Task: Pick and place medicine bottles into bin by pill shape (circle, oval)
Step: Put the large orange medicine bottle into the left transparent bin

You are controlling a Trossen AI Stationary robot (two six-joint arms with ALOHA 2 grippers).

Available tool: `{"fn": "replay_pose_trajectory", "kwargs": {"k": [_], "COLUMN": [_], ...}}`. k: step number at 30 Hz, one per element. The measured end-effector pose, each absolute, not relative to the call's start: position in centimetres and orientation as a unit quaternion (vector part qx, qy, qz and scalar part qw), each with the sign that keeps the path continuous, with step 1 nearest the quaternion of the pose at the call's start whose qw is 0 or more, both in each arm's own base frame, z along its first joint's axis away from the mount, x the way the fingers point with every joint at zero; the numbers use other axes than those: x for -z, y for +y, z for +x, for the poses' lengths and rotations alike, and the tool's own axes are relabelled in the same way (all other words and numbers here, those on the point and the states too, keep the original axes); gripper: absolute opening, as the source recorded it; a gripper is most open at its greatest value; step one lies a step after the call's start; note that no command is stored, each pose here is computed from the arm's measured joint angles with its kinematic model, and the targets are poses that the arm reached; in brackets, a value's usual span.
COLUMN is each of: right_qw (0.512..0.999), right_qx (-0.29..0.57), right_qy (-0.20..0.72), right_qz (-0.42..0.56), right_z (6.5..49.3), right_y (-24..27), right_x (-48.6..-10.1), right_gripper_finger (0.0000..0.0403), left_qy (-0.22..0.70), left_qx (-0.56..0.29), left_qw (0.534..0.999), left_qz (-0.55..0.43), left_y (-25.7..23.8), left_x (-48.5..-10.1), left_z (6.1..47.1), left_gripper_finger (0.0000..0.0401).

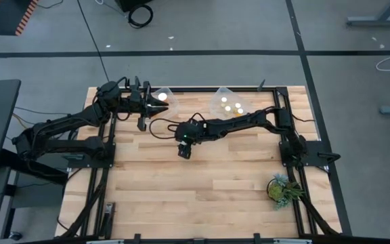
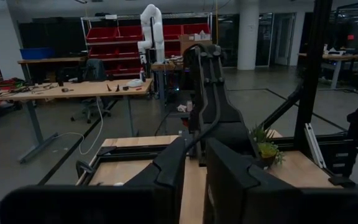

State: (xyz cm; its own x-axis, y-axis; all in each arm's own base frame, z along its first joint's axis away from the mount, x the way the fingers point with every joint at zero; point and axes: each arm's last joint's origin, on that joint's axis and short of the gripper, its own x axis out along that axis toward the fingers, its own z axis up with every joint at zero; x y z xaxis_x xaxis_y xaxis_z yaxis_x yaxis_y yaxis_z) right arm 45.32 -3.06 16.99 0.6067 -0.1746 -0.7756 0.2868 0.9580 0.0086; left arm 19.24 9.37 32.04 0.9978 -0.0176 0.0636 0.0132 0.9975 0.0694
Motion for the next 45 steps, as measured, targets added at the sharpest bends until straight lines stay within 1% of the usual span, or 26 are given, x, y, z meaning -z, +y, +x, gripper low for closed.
{"fn": "replay_pose_trajectory", "kwargs": {"k": [6, 11, 18, 23, 28, 31, 40, 45], "right_qw": [0.900, 0.886, 0.857, 0.837, 0.843, 0.844, 0.849, 0.862], "right_qx": [0.118, 0.119, 0.146, 0.172, 0.199, 0.218, 0.278, 0.293], "right_qy": [0.415, 0.445, 0.495, 0.518, 0.500, 0.490, 0.449, 0.413], "right_qz": [0.057, 0.053, 0.001, -0.020, -0.011, -0.008, 0.026, 0.013], "right_z": [46.0, 46.1, 45.4, 44.2, 41.9, 39.9, 32.6, 29.0], "right_y": [-2.3, -2.0, -0.2, -0.1, -0.2, 0.1, -0.1, -0.4], "right_x": [-18.7, -20.6, -22.7, -23.7, -26.3, -27.5, -29.1, -30.5], "right_gripper_finger": [0.0294, 0.0294, 0.0294, 0.0294, 0.0294, 0.0294, 0.0294, 0.0294], "left_qy": [-0.032, -0.032, -0.032, -0.032, -0.033, -0.033, -0.033, -0.033], "left_qx": [0.008, 0.008, 0.008, 0.008, 0.008, 0.008, 0.008, 0.008], "left_qw": [0.999, 0.999, 0.999, 0.999, 0.999, 0.999, 0.999, 0.999], "left_qz": [0.035, 0.034, 0.034, 0.034, 0.035, 0.035, 0.035, 0.035], "left_y": [9.4, 9.4, 9.4, 9.4, 9.4, 9.4, 9.4, 9.4], "left_x": [-32.1, -32.1, -32.1, -32.1, -32.1, -32.1, -32.1, -32.1], "left_z": [19.2, 19.2, 19.2, 19.2, 19.2, 19.2, 19.2, 19.2], "left_gripper_finger": [0.0070, 0.0068, 0.0077, 0.0073, 0.0069, 0.0073, 0.0079, 0.0080]}}
